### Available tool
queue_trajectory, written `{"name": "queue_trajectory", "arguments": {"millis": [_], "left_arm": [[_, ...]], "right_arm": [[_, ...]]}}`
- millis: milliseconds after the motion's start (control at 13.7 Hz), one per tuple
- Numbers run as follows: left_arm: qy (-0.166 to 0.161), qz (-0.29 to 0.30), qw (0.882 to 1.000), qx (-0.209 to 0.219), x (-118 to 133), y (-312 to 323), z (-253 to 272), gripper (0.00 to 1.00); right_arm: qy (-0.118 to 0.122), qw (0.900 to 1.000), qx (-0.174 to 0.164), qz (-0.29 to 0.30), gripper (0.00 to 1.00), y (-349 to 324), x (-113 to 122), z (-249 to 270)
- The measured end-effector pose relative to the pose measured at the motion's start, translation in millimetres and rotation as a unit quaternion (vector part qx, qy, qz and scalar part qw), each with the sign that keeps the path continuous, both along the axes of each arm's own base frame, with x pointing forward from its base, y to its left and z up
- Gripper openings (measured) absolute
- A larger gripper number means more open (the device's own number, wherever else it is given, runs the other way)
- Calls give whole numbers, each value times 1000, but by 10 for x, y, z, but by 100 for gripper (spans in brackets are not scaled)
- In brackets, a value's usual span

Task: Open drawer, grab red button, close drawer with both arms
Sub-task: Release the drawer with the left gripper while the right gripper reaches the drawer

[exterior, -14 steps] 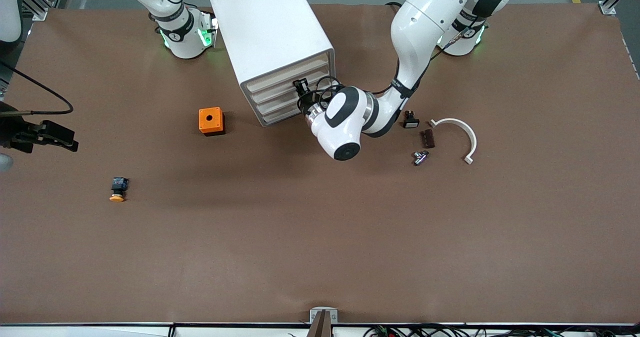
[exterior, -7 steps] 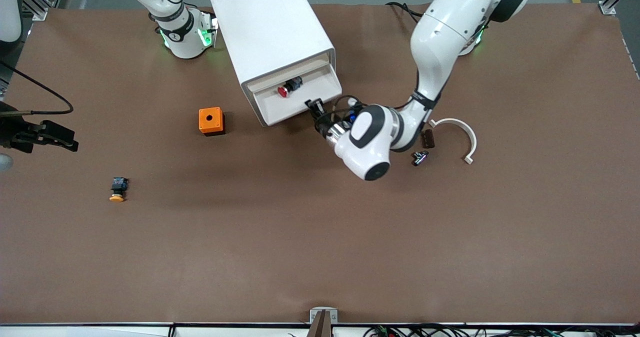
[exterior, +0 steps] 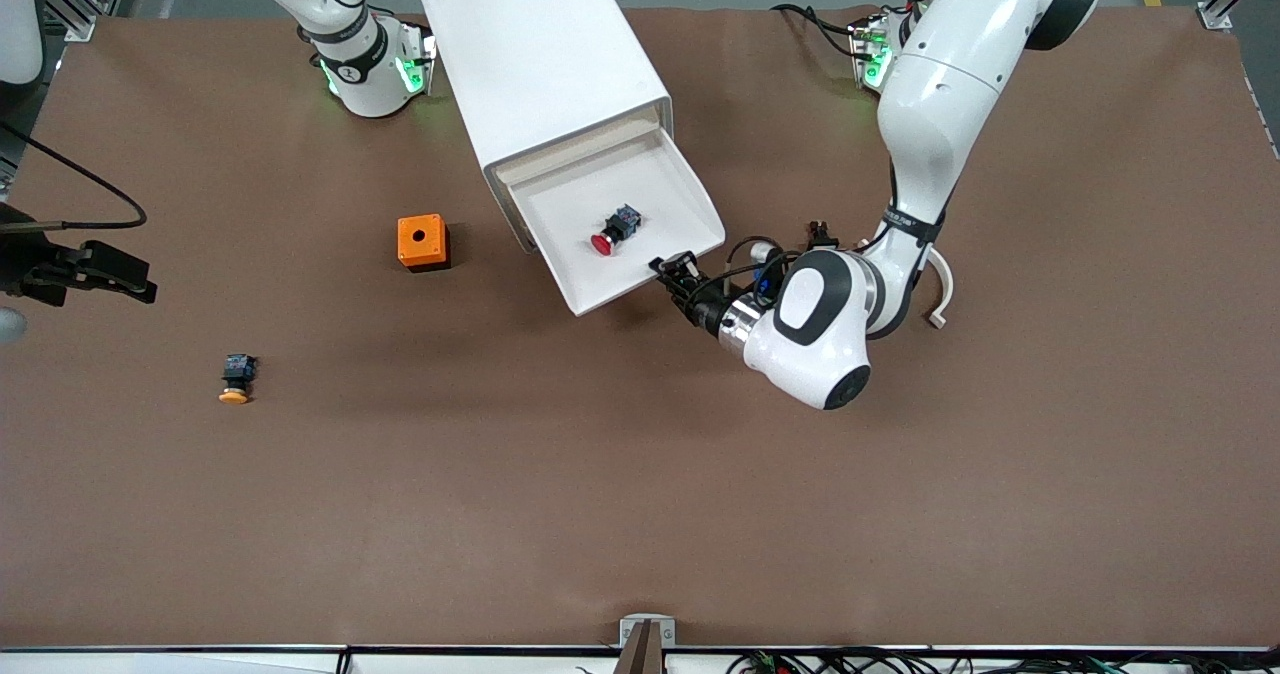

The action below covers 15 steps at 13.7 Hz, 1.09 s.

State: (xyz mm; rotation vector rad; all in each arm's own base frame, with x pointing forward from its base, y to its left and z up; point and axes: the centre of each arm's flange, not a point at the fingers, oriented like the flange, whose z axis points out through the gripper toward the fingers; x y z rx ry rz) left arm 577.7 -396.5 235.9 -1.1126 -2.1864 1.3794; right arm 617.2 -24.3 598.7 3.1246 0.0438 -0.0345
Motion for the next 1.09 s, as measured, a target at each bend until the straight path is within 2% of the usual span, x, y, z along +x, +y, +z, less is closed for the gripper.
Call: {"name": "queue_trajectory", "arguments": {"millis": [73,219,438,511,657,730,876,1094], "left_arm": [[-6,-1,1000,-3,27,30,8,14],[-31,-5,999,-9,126,170,-6,29],[-64,7,998,-22,378,479,84,65],[-79,13,997,-23,485,568,182,74],[-114,18,993,-12,671,771,386,96],[-138,7,990,-6,730,867,465,100],[-186,-33,982,9,789,1031,585,100],[-258,-104,960,19,870,1288,740,100]], "right_arm": [[0,1000,0,0,100,-2,0,0],[0,1000,0,0,100,-3,0,0],[0,1000,0,1,100,8,1,0],[0,1000,0,1,100,15,2,0],[0,1000,2,4,100,47,4,-3],[0,1000,4,7,100,94,7,-5],[-10,1000,8,18,100,242,36,3],[-31,999,23,5,100,424,88,24]]}}
